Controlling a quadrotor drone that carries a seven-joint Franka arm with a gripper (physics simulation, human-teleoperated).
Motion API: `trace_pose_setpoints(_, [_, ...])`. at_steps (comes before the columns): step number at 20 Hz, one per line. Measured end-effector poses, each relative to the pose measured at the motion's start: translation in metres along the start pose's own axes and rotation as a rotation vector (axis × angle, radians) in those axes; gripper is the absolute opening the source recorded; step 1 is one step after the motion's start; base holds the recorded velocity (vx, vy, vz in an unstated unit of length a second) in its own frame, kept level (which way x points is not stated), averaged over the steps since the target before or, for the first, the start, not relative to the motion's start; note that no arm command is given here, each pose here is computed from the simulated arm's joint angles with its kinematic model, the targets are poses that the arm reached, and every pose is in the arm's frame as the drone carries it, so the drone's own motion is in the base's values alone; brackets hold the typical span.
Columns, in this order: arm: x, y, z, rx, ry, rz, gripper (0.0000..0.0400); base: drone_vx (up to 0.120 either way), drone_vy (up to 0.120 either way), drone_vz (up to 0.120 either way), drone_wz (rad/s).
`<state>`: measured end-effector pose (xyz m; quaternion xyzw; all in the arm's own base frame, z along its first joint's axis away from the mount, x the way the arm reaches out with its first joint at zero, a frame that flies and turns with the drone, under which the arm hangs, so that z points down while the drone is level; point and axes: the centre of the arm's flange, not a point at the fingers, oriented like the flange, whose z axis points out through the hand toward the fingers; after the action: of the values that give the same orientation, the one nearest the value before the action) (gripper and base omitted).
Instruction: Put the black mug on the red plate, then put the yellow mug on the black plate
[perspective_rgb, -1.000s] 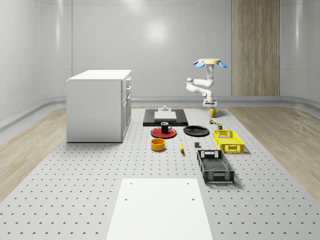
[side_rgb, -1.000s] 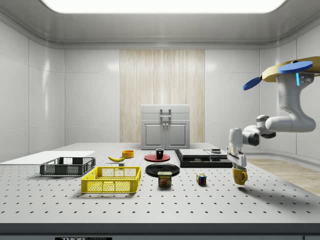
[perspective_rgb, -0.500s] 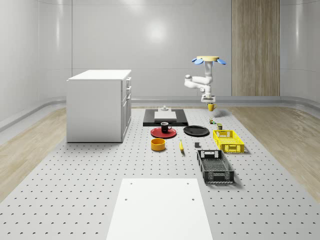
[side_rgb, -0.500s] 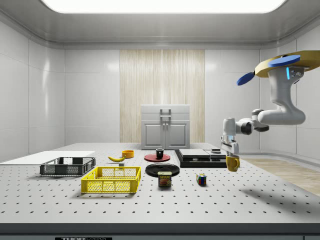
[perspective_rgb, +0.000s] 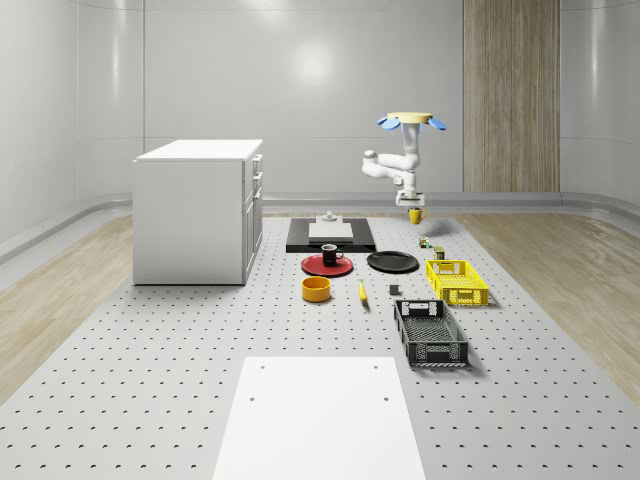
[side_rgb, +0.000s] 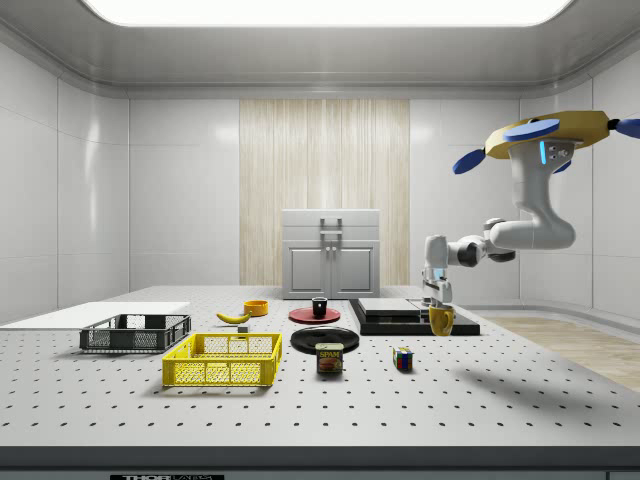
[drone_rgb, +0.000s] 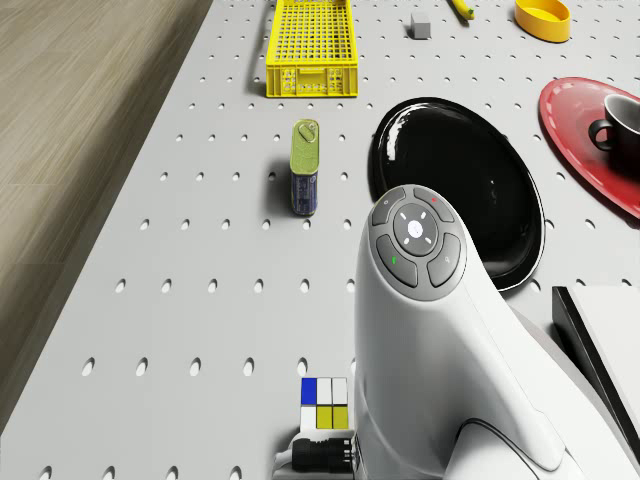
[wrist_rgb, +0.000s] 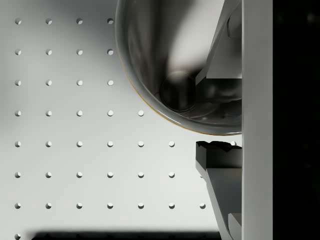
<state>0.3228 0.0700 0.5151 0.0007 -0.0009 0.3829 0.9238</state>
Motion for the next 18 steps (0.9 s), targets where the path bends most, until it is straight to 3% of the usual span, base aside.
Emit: trace_pose_setpoints(18, [0.0000,0.0000,-0.0004,0.000,0.000,0.000,0.0110,0.120,-0.120,0.000,0.000])
